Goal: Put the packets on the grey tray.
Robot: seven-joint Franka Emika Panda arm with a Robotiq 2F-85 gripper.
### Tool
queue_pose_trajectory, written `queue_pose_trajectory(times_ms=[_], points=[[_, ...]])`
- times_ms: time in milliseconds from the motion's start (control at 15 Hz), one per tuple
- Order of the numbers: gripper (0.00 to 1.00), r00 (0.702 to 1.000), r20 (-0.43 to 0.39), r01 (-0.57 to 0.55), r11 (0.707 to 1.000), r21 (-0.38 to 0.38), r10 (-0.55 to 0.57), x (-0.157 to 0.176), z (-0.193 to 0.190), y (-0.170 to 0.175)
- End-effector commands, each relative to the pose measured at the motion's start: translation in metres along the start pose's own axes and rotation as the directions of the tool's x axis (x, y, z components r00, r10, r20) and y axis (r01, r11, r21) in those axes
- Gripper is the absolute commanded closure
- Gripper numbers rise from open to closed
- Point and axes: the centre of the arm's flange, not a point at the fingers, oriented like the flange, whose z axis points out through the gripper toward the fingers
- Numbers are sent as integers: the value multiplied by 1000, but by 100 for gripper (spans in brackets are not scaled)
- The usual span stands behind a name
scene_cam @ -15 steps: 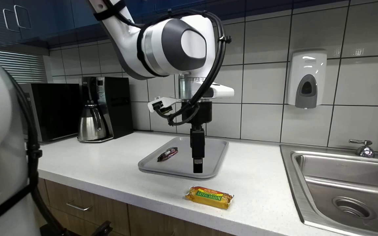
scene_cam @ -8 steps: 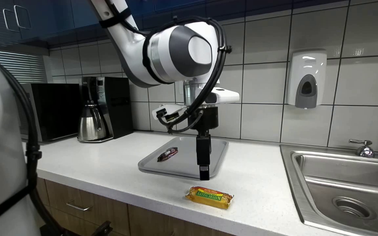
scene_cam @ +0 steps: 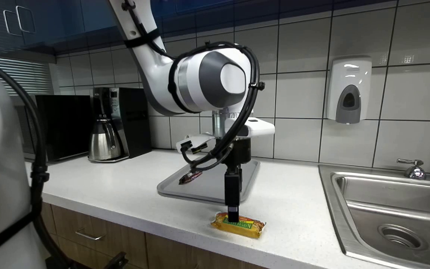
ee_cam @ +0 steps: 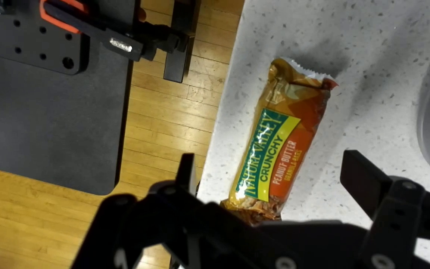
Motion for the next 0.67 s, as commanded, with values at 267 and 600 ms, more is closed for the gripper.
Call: queue_pose_trajectory(times_ms=[267,600], points=[[0,999,6,-32,999,-7,32,5,26,2],[0,999,19,-32,999,-15,32,8,34,3]])
